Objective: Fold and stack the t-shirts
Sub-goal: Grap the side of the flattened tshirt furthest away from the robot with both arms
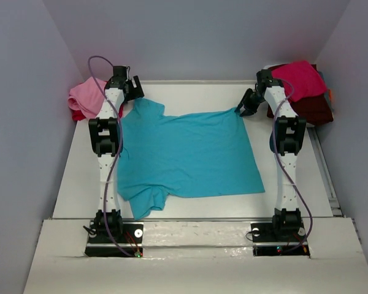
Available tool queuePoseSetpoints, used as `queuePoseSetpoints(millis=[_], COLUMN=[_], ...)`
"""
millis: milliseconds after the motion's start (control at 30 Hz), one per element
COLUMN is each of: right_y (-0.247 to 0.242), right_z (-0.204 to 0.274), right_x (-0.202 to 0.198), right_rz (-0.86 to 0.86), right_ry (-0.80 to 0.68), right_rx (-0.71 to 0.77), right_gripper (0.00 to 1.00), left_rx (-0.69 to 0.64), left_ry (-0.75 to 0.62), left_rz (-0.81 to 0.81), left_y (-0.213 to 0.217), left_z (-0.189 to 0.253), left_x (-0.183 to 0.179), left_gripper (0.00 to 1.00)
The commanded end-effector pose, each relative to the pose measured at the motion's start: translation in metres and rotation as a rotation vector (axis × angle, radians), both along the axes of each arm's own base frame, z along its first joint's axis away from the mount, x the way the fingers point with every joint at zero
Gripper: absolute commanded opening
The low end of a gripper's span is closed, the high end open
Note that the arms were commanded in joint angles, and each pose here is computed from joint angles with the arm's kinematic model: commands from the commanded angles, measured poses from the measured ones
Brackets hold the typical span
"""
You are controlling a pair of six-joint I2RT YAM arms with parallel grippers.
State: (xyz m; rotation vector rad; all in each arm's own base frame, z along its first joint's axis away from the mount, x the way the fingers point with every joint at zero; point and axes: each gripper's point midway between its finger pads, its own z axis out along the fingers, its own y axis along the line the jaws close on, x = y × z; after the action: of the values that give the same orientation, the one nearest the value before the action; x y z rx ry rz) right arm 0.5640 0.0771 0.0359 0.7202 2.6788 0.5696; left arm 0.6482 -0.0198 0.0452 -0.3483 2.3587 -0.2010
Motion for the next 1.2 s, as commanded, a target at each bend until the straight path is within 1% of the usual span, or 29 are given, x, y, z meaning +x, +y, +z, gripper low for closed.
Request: queuePoseSetpoints(millis=[0, 133, 400, 633, 667, 800, 1000, 1167], right_y=[-0.033, -0.034, -0.037, -0.037, -0.037, -0.037, -0.037, -0.038], right_z=[0.010, 0.015, 0.018, 0.021, 0.022, 0.025, 0.025, 0.022], right_x=[0.008, 0.007, 0.007, 0.010, 0.010, 0.011, 0.010, 0.011], right_rz=[-0.060, -0.059, -0.062, -0.066, -0.067, -0.067, -0.065, -0.067], right_ry=[-0.047, -0.056, -0.066, -0.084, -0.085, -0.093, -0.089, -0.087], right_rx=[-0.063, -0.069, -0.090, -0.085, -0.084, -0.086, -0.086, -0.090], right_gripper=[0.45, 0.45, 0.44, 0.44, 0.44, 0.44, 0.44, 0.44], left_rx=[-0.071, -0.087, -0.149, -0.158, -0.149, -0.164, -0.167, -0.164], left_ry=[-0.128, -0.130, -0.111, -0.024, -0.024, -0.027, 0.004, 0.004], left_rz=[-0.036, -0.050, -0.093, -0.083, -0.067, -0.074, -0.061, -0.060], left_y=[-0.009, -0.013, -0.026, -0.026, -0.019, -0.021, -0.021, -0.020], left_z=[0.070, 0.078, 0.075, 0.049, 0.047, 0.047, 0.034, 0.037], left_x=[0.004, -0.002, -0.009, -0.018, -0.018, -0.018, -0.020, -0.023], left_gripper=[0.94, 0.93, 0.90, 0.88, 0.88, 0.88, 0.87, 0.85])
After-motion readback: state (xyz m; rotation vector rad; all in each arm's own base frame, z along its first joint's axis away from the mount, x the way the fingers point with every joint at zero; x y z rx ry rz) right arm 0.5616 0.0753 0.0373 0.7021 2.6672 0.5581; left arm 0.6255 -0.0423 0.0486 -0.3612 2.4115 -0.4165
